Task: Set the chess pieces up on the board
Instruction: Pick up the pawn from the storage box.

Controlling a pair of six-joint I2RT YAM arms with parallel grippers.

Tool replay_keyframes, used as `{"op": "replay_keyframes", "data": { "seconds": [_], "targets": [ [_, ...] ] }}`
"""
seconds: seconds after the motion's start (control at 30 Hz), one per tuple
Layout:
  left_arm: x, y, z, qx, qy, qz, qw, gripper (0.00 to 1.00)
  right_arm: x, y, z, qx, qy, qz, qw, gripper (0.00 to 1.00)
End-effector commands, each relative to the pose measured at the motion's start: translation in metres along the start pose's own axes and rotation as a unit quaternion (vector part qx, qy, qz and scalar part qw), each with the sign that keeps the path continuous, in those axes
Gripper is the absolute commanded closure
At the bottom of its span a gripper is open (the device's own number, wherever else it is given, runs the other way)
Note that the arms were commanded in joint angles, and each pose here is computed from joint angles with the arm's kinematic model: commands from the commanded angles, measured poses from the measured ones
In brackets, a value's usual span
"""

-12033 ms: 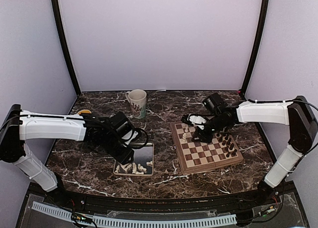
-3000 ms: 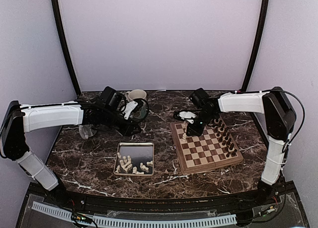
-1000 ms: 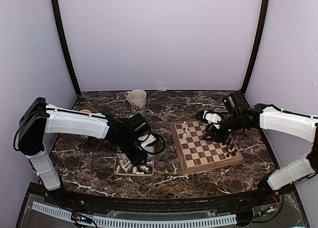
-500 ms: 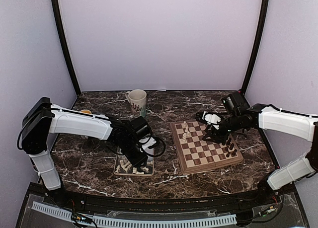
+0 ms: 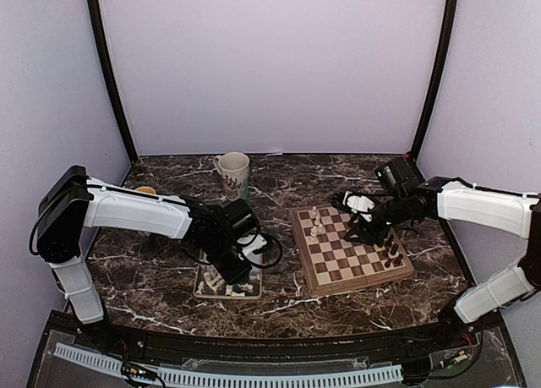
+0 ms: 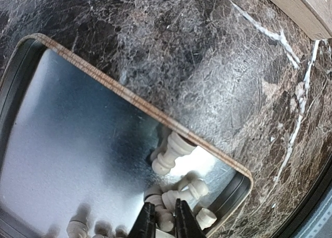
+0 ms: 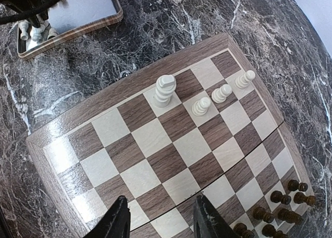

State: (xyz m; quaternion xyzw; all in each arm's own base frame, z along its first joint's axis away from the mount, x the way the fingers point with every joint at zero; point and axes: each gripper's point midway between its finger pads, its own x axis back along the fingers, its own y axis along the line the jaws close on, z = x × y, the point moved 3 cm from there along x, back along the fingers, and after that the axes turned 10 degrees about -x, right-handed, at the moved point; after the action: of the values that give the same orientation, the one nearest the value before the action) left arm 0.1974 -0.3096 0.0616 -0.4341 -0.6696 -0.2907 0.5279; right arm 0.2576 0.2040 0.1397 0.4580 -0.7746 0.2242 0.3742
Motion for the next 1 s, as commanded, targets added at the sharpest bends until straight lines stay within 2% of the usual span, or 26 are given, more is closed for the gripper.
{"op": "replay_keyframes", "data": {
  "seconds": [0.0, 0.27, 0.47, 0.67, 0.97],
  "targets": [
    [0.008, 0.003, 0.007, 0.004, 0.008, -0.022, 1.000, 0.88, -0.001, 0.000, -0.004, -0.001, -0.010, -0.007, 1.000, 0.58],
    [0.037, 0.011, -0.015, 0.044, -0.043, -0.042, 0.997, 0.94, 0.017, 0.004, -0.041, -0.012, -0.046, -0.043, 0.998, 0.58],
    [0.051, 0.027, -0.013, 0.120, -0.088, -0.031, 0.988, 0.94, 0.032, 0.012, -0.088, -0.031, -0.082, -0.112, 0.990, 0.56],
    [0.063, 0.036, -0.009, 0.182, -0.148, 0.010, 0.972, 0.93, 0.015, 0.048, -0.112, -0.045, -0.068, -0.199, 0.977, 0.56],
    [0.093, 0.028, -0.030, 0.197, -0.261, 0.053, 0.943, 0.91, -0.013, 0.064, -0.131, -0.088, -0.042, -0.261, 0.960, 0.57]
  ]
}}
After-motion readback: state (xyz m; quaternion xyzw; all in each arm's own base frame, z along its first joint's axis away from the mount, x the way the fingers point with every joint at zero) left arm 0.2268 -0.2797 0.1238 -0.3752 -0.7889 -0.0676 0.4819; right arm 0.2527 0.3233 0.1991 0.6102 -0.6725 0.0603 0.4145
